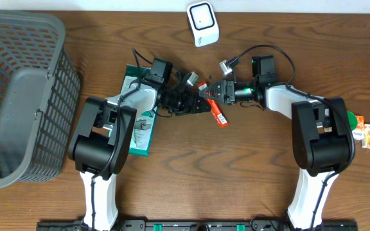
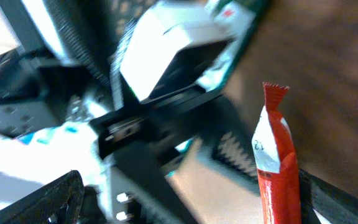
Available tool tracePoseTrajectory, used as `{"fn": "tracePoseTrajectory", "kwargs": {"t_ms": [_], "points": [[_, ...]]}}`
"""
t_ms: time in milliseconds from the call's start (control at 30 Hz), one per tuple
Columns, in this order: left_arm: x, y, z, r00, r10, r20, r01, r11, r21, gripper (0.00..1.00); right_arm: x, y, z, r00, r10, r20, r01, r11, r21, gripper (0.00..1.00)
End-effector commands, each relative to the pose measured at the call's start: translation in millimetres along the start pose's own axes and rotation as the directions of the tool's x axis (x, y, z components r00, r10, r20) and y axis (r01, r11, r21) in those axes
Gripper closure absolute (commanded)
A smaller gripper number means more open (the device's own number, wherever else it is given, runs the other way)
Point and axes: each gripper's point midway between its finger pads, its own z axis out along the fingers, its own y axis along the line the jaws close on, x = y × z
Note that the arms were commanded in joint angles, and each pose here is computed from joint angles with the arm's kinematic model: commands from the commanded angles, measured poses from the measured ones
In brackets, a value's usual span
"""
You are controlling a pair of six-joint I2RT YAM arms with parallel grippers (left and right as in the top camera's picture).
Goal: Scan the item barcode
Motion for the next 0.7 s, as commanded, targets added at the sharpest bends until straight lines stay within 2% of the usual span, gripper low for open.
{"fn": "tracePoseTrajectory", "kwargs": {"t_ms": [0,133,200,233,433,467,533,667], "points": [[-4,6,1,1.000,-0.012,0.014,0.012,1.000,-0.014,0.34,19,23,13,0.996,0.008,-0.085,-0.020,0.990,-0.136,0.01],[-11,11,1,0.999,0.010,0.039,-0.008,0.999,-0.046,0.36,23,35,20,0.993,-0.034,-0.112,0.012,0.982,-0.189,0.02],[-12,14,1,0.999,0.010,0.045,-0.007,0.998,-0.065,0.48,24,36,21,0.993,-0.040,-0.114,0.017,0.981,-0.193,0.02],[-12,15,1,0.999,0.010,0.046,-0.007,0.998,-0.068,0.61,24,36,21,0.993,-0.040,-0.114,0.018,0.981,-0.193,0.01],[-12,15,1,0.999,0.010,0.046,-0.007,0.998,-0.068,0.81,22,31,21,0.994,-0.041,-0.102,0.024,0.986,-0.163,0.01],[-12,15,1,0.999,0.009,0.046,-0.006,0.998,-0.069,0.88,21,29,21,0.995,-0.040,-0.097,0.025,0.988,-0.151,0.01],[-11,16,1,0.999,0.007,0.045,-0.003,0.997,-0.072,0.93,19,26,21,0.995,-0.039,-0.089,0.027,0.990,-0.136,0.01],[-10,16,1,0.999,0.002,0.042,0.001,0.997,-0.073,0.93,15,20,18,0.997,-0.035,-0.069,0.028,0.994,-0.104,0.01]]}}
